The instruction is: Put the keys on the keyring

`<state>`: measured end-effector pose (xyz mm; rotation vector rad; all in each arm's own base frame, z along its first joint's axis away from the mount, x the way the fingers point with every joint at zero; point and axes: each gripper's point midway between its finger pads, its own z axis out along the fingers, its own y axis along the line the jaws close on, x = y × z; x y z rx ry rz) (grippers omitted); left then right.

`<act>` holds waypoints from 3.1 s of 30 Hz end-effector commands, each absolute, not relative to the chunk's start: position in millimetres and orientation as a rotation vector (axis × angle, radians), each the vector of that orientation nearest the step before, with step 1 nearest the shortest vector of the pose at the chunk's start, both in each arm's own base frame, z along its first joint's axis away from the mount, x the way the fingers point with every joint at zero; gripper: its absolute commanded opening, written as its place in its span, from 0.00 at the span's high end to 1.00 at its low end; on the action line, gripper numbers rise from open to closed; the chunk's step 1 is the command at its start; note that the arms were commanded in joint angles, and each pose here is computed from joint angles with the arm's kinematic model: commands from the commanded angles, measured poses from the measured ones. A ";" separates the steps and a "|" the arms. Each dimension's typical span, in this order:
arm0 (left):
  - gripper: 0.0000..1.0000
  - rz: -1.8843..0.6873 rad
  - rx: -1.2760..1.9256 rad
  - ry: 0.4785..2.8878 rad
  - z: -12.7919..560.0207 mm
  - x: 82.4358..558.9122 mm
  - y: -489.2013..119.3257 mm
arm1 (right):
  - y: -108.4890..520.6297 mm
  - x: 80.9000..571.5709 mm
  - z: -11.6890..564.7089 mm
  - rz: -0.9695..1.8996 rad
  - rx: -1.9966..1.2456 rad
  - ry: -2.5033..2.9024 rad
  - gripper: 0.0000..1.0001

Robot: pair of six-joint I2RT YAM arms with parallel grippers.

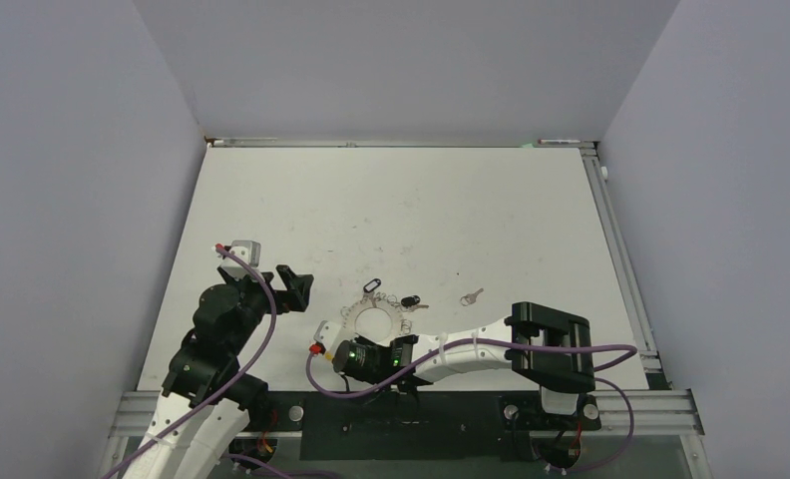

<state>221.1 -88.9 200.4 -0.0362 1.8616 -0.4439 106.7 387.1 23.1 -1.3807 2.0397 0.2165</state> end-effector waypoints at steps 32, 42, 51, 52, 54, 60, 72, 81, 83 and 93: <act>0.04 -0.451 -0.030 1.817 219.2 224.5 -89.5 | 391.0 120.1 53.7 0.250 -1.298 1.932 0.69; 0.04 -0.451 -0.029 1.820 218.5 224.7 -89.7 | 402.0 124.6 43.8 0.214 -1.313 1.927 0.60; 0.04 -0.452 -0.024 1.823 217.6 224.5 -90.2 | 403.1 131.0 34.0 0.148 -1.318 1.924 0.60; 0.04 -0.452 -0.025 1.822 217.8 224.6 -90.3 | 402.7 131.3 32.5 0.138 -1.322 1.923 0.60; 0.04 -0.453 -0.025 1.822 217.7 224.7 -90.3 | 401.9 132.2 30.2 0.122 -1.324 1.925 0.60; 0.04 -0.455 -0.022 1.823 217.7 224.5 -90.9 | 396.0 131.4 22.4 0.089 -1.350 1.930 0.71; 0.04 -0.456 -0.020 1.825 217.1 224.7 -91.4 | 390.5 132.3 24.9 0.065 -1.373 1.921 0.95; 0.04 -0.462 -0.015 1.828 216.8 224.6 -92.7 | 387.5 132.8 66.9 0.126 -1.385 1.840 0.95; 0.04 -0.471 -0.008 1.822 218.3 224.1 -94.2 | 385.8 132.8 76.3 0.152 -1.382 1.826 0.95; 0.04 -0.555 0.046 1.761 232.9 219.3 -106.8 | 375.2 135.6 111.3 0.241 -1.377 1.767 0.95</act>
